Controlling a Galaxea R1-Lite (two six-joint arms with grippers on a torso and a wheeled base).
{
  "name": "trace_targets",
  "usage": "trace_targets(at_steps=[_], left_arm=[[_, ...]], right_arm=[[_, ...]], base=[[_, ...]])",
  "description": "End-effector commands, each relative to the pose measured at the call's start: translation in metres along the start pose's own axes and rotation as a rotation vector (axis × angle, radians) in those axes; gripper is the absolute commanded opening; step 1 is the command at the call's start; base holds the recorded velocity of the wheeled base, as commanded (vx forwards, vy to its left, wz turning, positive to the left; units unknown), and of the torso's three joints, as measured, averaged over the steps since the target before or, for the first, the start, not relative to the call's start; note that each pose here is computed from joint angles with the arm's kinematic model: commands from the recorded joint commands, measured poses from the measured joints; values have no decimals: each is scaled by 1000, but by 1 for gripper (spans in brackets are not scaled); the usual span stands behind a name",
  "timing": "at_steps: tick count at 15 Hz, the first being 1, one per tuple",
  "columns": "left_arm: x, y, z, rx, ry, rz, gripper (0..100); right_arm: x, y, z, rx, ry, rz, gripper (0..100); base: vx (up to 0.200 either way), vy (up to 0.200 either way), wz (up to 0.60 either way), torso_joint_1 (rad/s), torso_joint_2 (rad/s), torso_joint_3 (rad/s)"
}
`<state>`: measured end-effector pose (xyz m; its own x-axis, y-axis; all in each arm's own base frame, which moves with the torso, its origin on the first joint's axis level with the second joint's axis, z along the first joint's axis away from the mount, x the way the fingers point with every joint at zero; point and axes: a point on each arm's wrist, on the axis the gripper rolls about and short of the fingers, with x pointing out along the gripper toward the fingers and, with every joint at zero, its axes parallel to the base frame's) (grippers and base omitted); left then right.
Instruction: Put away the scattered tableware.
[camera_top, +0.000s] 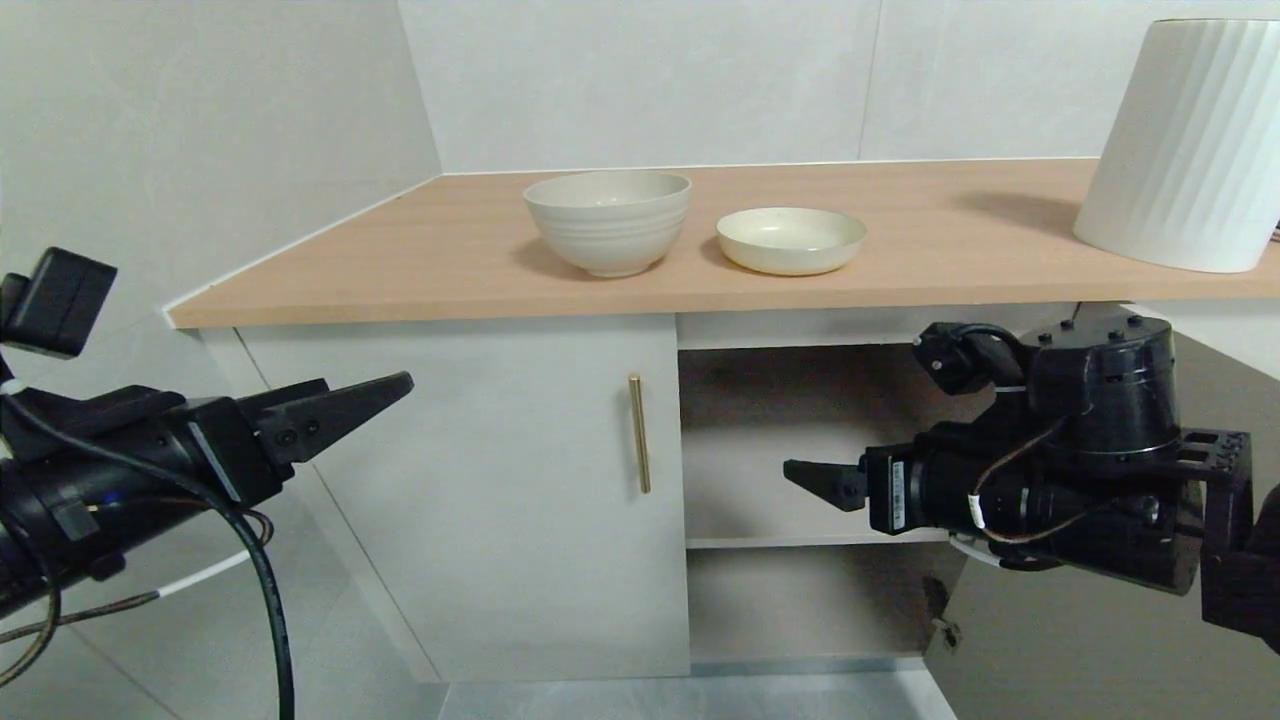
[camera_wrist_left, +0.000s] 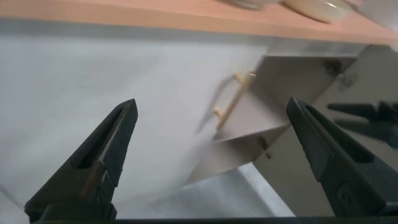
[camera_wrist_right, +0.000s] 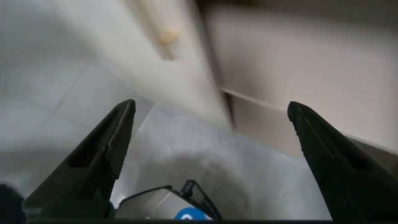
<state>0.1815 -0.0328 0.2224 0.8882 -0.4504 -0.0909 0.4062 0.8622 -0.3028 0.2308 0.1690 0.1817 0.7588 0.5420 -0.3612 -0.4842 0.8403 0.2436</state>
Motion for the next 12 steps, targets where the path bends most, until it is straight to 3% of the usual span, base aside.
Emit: trace_targets(at_steps=[1,2,7,12], left_arm=[[0,1,-2,2,7,2,100],[1,1,-1,9,9,2,100],[-2,0,0,29,1,3,100],[-8,-2,-1,30,1,3,100]], right_arm=[[-1,1,0,-2,-3,6,100],[-1,1,1,-2,-5,6,100],[-12,2,2,-2,5,13,100],[-32,5,4,-11,-4,137,100]], base=[[0,0,0,0,0,0],[0,0,0,0,0,0],[200,0,0,1,3,1],[0,0,0,0,0,0]])
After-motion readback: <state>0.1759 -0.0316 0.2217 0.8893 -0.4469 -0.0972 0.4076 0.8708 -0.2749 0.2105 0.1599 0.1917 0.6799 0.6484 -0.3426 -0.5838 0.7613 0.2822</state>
